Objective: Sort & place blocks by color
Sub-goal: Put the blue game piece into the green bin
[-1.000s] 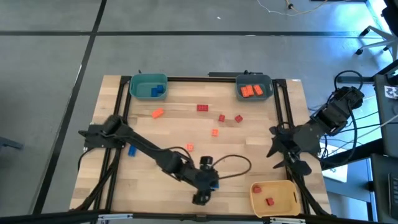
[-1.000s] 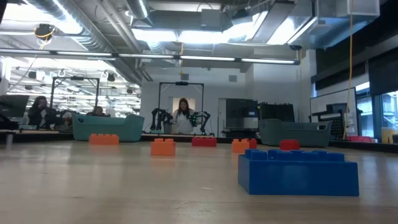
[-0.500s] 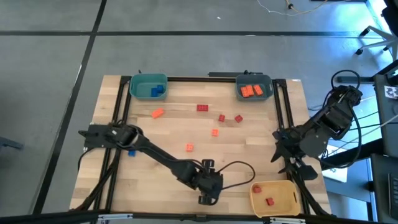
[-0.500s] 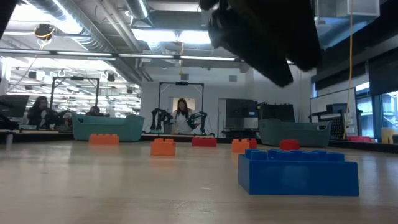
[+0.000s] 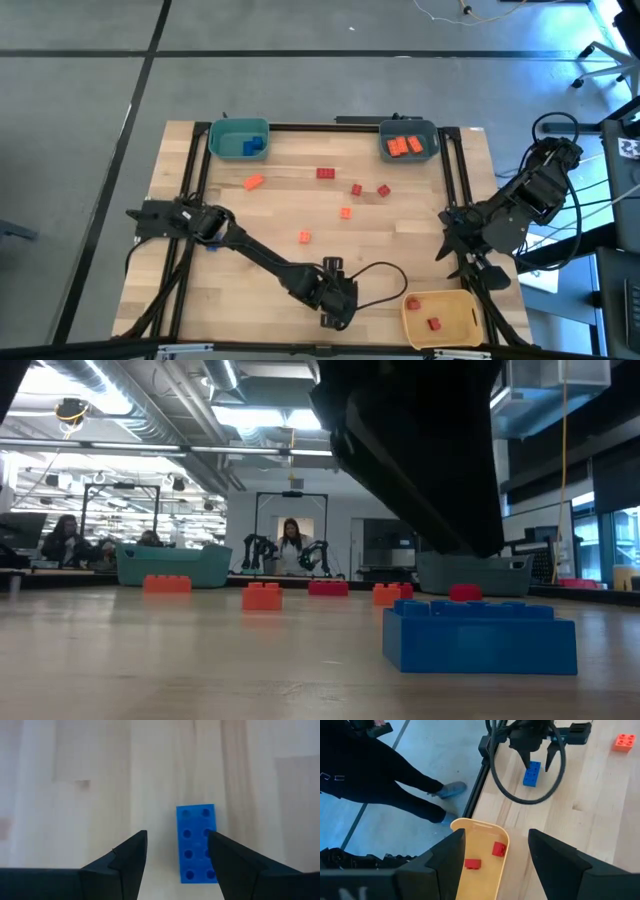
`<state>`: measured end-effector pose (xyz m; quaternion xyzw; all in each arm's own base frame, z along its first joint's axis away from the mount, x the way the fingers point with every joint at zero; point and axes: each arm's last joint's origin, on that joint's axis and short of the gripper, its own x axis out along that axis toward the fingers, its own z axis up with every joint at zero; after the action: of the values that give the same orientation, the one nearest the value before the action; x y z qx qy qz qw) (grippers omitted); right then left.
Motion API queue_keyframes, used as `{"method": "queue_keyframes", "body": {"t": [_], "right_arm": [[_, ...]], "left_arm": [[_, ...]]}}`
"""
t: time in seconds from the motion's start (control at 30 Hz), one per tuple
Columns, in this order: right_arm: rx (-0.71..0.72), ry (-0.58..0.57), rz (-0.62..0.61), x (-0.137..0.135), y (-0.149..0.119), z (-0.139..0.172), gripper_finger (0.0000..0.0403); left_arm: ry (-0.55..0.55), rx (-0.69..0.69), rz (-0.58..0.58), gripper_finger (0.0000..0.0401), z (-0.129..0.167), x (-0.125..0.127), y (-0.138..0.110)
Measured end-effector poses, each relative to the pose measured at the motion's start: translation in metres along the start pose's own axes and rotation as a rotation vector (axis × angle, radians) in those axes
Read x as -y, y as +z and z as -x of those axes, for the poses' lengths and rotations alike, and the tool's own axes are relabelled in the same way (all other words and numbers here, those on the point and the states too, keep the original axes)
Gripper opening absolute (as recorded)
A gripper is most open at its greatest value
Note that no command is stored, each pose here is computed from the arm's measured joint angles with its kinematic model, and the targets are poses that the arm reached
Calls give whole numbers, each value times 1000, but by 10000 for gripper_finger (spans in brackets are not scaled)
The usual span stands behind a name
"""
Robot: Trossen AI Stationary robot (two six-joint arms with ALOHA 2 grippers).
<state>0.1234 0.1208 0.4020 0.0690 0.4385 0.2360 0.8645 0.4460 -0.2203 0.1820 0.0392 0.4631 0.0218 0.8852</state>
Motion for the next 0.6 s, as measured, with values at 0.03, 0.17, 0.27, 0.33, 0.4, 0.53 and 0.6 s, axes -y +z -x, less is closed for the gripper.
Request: {"method": "queue_keyframes", "body": {"t": [0.03, 0.17, 0.27, 0.33, 0.4, 0.53, 0.6], "right_arm": [[0, 0, 0, 0, 0, 0, 218], [0, 1, 0, 0, 0, 0, 218], [-1, 1, -2, 0, 0, 0, 218], [-1, 2, -2, 0, 0, 0, 218], [-1, 2, -1, 0, 0, 0, 218], [-1, 2, -1, 0, 0, 0, 218], [-2, 1, -1, 0, 0, 0, 218]], "left_arm": [[-28, -10, 10, 200, 0, -1, 0], [-94, -40, 34, 199, -1, -1, 0], [-76, -32, 30, 199, -1, -1, 0], [-81, -35, 34, 199, -2, -3, 1], [-95, -41, 36, 199, -2, -3, 1], [-102, -36, 38, 199, -7, -1, 0], [-107, -52, 35, 199, -12, 0, -3]]}}
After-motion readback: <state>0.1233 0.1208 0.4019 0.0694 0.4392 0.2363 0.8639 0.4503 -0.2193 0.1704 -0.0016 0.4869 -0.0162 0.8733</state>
